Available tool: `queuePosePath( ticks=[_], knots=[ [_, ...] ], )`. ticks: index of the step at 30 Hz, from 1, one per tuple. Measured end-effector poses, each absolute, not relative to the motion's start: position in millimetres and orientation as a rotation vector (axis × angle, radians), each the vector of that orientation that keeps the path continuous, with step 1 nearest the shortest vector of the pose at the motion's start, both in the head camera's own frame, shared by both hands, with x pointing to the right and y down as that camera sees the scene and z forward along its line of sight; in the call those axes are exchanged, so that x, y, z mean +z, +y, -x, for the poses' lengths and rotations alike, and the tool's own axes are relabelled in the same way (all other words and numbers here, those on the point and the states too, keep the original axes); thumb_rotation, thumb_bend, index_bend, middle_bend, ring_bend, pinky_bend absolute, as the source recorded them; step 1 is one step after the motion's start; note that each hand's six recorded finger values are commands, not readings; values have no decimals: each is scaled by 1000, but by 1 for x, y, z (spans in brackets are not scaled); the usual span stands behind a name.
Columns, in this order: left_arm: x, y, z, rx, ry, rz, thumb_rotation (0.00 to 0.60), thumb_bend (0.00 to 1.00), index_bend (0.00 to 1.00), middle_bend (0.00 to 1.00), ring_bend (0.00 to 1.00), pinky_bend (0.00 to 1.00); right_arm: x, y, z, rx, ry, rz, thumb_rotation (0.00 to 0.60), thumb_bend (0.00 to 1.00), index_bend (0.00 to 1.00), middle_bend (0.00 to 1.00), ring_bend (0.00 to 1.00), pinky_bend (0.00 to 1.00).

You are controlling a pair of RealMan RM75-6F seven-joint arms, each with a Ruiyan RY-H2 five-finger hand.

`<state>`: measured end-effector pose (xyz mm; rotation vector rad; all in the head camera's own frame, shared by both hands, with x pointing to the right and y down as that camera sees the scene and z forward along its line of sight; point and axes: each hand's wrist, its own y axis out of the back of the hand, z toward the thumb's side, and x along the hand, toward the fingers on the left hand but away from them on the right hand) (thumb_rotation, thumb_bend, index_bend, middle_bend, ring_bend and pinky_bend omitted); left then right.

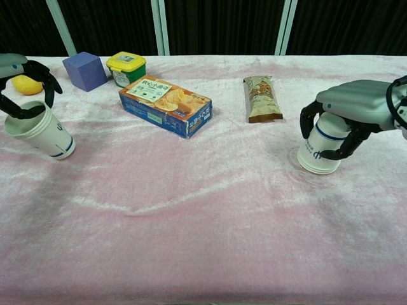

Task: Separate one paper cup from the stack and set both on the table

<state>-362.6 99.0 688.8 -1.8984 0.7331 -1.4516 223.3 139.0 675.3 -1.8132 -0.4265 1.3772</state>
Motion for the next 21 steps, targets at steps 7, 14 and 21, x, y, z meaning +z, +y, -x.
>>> queuePosePath(
  ticks=[7, 14, 21],
  knots=[
    [698, 101, 360, -1441, 745, 1920, 600, 634, 496, 216, 0, 0, 676, 143, -224, 1395, -362, 1799, 600, 522, 577, 390, 569, 605],
    [697, 99, 358, -1437, 734, 1909, 600, 587, 430, 194, 0, 0, 677, 145, -225, 1461, -332, 1840, 600, 301, 214, 81, 357, 431],
    [694, 98, 357, -1428, 723, 1907, 600, 525, 347, 165, 0, 0, 674, 141, -228, 1498, -343, 1880, 600, 177, 98, 0, 241, 300]
  ],
)
